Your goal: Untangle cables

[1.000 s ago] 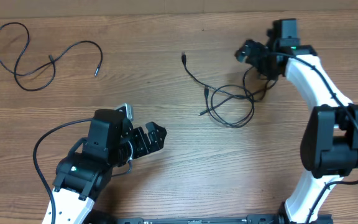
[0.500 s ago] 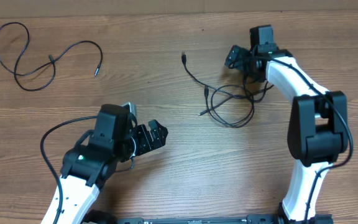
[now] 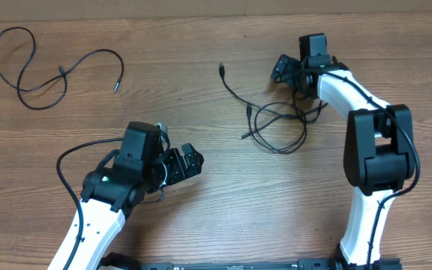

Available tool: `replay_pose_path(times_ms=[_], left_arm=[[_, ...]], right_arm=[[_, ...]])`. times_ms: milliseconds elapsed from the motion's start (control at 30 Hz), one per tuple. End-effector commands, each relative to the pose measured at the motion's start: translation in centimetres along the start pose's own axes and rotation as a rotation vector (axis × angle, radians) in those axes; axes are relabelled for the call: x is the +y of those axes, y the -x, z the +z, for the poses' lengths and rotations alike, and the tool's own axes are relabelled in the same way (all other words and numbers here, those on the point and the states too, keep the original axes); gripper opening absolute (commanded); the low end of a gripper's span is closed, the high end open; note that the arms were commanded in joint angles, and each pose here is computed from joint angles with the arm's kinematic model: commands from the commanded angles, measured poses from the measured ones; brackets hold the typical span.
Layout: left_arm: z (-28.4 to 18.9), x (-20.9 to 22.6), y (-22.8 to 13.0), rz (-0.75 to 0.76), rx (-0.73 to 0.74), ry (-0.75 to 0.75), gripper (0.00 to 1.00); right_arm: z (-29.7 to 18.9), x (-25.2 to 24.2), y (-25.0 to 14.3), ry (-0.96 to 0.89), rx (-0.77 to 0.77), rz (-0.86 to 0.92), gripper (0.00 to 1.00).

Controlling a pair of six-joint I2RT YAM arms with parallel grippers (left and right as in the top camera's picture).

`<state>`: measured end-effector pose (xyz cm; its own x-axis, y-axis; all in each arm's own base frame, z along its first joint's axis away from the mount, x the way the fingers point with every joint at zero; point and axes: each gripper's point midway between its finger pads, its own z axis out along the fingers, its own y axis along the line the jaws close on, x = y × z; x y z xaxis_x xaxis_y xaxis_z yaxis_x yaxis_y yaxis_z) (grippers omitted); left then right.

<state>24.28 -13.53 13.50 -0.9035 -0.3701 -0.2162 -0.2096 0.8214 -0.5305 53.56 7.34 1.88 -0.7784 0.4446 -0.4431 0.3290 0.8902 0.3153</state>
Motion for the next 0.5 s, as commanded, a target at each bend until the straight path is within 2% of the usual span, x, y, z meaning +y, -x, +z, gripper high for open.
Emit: replay_pose_path(times_ms=[0,33,100,133,267,333,467], left_arm=[[0.1,0.0,-0.1,-0.01,0.002,0.006,0.99],[0.1,0.0,-0.1,-0.009,0.001,0.006,0.99],[0.1,0.0,-0.1,-0.009,0.001,0.006,1.0],[0.1,0.0,-0.1,-0.009,0.001,0.006,1.0],[0.1,0.0,-0.1,-0.01,0.002,0.005,0.99],[0.1,0.0,-0.1,-0.009,0.002,0.005,1.0],[0.1,0.0,-0.1,-0.009,0.0,0.004,1.0]], right_arm=[[1.9,-1.0,-0.8,-0.02,0.013,0.01,0.88],[1.9,-1.0,-0.7,-0.022,0.011,0.009,0.76],[1.9,-1.0,-0.7,-0.023,0.011,0.009,0.7],[1.9,-1.1,-0.8,-0.025,0.012,0.009,0.62],[2.1,-1.7,-1.7,-0.05,0.042,0.01,0.27],[2.0,-1.9,-2.1,-0.056,0.059,0.011,0.05],[0.4,-0.3,-2.3,0.012,0.112,-0.019,0.04]])
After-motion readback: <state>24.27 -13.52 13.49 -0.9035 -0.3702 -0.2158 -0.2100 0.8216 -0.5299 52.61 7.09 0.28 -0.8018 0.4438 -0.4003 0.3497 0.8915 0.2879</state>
